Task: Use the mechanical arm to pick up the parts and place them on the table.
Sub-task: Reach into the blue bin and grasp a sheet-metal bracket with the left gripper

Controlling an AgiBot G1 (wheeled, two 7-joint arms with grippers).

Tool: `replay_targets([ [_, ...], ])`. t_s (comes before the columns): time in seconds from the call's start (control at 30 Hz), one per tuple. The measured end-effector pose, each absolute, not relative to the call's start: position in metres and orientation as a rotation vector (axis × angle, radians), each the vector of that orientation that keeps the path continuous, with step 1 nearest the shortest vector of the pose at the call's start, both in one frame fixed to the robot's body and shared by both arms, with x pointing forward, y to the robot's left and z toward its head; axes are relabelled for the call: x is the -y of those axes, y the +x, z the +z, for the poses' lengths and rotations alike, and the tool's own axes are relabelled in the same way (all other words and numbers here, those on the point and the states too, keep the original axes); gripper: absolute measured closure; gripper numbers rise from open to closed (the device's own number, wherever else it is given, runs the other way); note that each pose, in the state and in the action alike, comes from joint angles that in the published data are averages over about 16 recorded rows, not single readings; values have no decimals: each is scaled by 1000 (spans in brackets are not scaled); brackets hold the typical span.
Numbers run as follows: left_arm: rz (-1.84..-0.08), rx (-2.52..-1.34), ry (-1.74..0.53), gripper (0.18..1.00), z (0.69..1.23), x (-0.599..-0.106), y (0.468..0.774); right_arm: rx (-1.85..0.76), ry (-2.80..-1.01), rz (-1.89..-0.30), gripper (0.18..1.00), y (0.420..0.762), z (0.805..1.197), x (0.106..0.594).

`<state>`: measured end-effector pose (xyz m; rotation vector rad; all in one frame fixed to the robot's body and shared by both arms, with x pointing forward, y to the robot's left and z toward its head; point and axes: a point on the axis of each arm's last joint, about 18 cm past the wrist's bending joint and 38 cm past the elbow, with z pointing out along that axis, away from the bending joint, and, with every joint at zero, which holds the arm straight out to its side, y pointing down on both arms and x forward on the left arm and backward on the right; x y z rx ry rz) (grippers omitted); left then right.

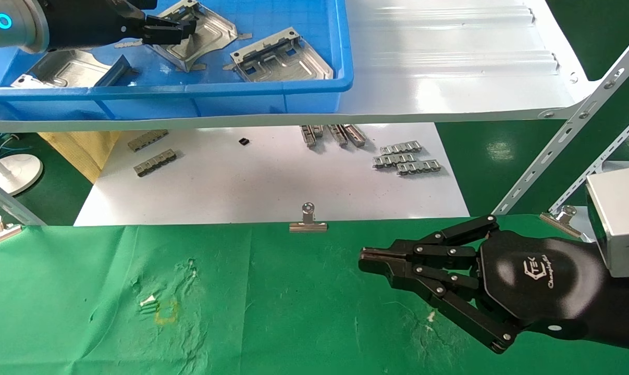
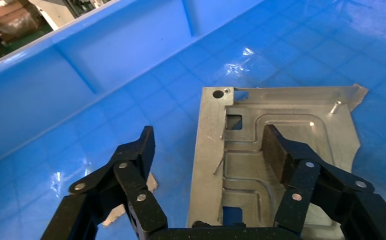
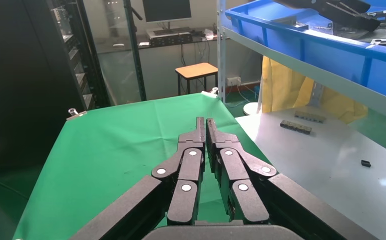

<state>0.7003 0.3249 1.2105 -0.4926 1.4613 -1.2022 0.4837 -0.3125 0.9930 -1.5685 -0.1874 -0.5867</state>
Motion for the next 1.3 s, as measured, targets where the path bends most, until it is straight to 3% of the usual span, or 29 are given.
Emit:
replay_targets([
  [0.47,-1271,-1460,-542,636,1200,-333,701,187,-1568,-587,845,484,993,313],
  [0.87,-1298,-1451,-472,866,1210,-330,691,187,-1568,-587,588,484,993,313],
  [1.1,-1336,-1455,-358,914,1226,-327,671,187,-1568,-587,423,484,993,313],
  [1.3,-1365,-1536,-164,921,1225,-320,642,187,-1568,-587,313,484,993,313],
])
